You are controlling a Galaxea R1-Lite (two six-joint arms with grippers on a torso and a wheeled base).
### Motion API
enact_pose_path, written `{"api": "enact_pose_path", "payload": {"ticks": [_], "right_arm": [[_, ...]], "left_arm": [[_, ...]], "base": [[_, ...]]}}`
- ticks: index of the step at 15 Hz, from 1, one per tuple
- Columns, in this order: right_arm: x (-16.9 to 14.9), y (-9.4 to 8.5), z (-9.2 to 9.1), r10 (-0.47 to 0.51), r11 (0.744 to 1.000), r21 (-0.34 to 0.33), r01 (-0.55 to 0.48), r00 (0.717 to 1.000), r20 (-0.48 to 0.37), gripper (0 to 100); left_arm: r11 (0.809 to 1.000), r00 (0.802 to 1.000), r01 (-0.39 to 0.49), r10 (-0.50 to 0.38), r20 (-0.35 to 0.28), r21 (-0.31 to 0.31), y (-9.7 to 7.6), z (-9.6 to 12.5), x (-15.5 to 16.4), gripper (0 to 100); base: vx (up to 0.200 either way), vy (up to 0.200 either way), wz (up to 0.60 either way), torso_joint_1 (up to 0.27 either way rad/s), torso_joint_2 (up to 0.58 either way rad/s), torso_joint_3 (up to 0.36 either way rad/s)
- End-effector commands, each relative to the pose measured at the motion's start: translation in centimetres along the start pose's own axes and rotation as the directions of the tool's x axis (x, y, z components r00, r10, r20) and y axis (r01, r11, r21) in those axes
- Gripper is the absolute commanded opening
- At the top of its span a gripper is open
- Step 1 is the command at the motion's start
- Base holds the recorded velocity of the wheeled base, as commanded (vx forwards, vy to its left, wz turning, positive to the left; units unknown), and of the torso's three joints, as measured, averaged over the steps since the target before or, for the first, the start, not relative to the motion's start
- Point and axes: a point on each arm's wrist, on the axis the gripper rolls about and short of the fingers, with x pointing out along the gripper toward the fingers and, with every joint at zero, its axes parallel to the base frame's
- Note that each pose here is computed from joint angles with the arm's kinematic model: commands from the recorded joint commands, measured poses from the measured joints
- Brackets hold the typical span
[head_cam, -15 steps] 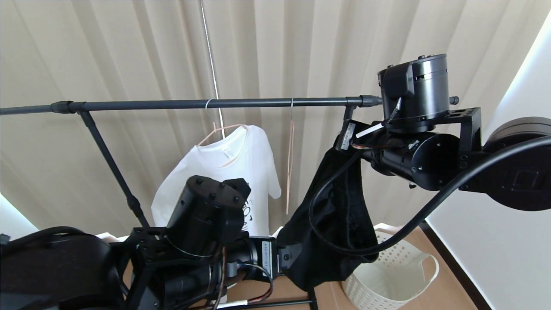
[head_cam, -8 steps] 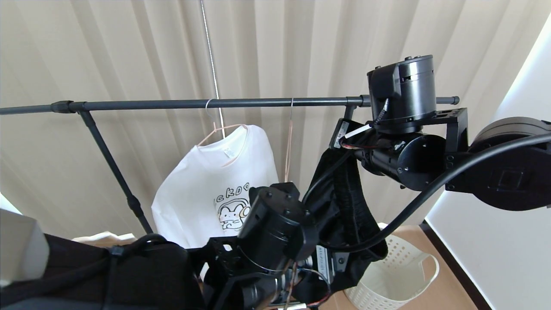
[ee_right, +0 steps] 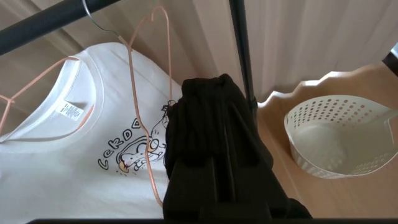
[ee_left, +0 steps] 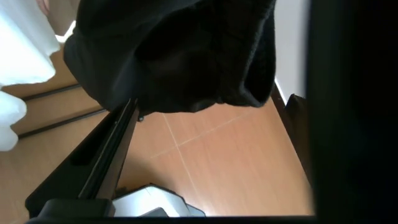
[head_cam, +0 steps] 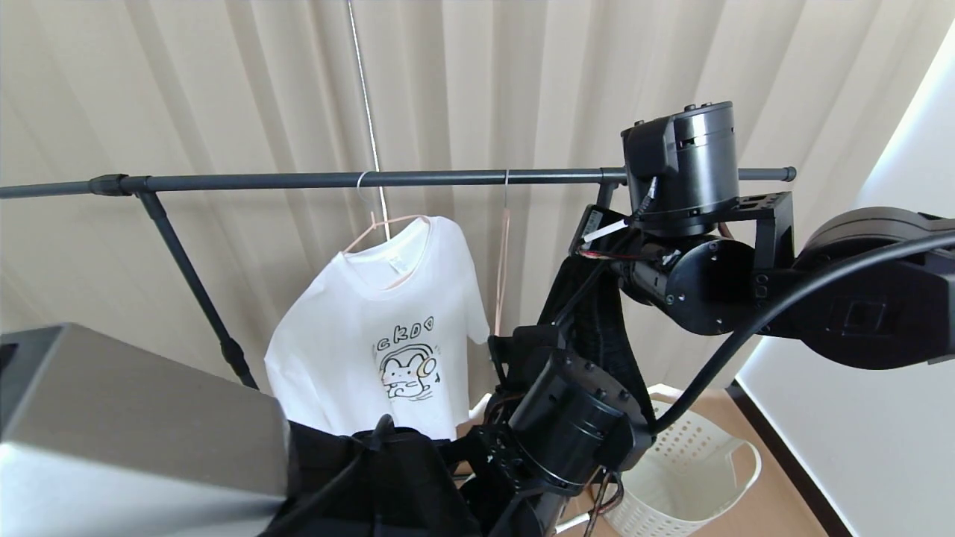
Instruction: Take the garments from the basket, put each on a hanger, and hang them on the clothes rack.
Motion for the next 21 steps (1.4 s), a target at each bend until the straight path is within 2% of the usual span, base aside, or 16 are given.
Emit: {"api": "enact_pose_path", "payload": {"ticks": [1,4,8,12,17,21], "right_arm": [[-0.2,0.5,-0.4,0.017,1.0,0.005,-0.017,1.0,0.008,0],[-0.4,0.5,-0.4,0.019,1.0,0.008,-0.019,1.0,0.009,0],[-1.5,0.4,0.7,0.036,0.998,0.044,-0.037,0.999,0.027,0],[-1.7,-0.2,1.9,0.029,0.997,0.066,-0.032,0.998,0.05,0],[-1.3,-1.3,3.5,-0.001,0.995,0.095,-0.007,0.997,0.083,0],[-1.5,-2.0,4.8,-0.015,0.993,0.12,0.002,0.994,0.109,0]], "left_arm": [[0.998,0.998,-0.055,0.055,0.019,-0.001,-0.4,-0.9,2.0,100],[0.998,0.997,-0.06,0.061,0.037,-0.02,-0.6,-0.6,2.4,100],[0.99,0.989,-0.141,0.142,0.035,-0.012,0.6,-1.5,4.1,100],[0.985,0.985,-0.17,0.17,0.026,-0.008,1.6,-1.5,4.2,100],[0.979,0.979,-0.204,0.204,-0.01,0.02,3.3,-2.2,2.6,100],[0.975,0.975,-0.218,0.219,-0.031,0.035,4.0,-2.9,2.1,100]], "base": [[0.0,0.0,0.0,0.0,0.0,0.0],[0.0,0.0,0.0,0.0,0.0,0.0],[0.0,0.0,0.0,0.0,0.0,0.0],[0.0,0.0,0.0,0.0,0.0,0.0],[0.0,0.0,0.0,0.0,0.0,0.0],[0.0,0.0,0.0,0.0,0.0,0.0]]}}
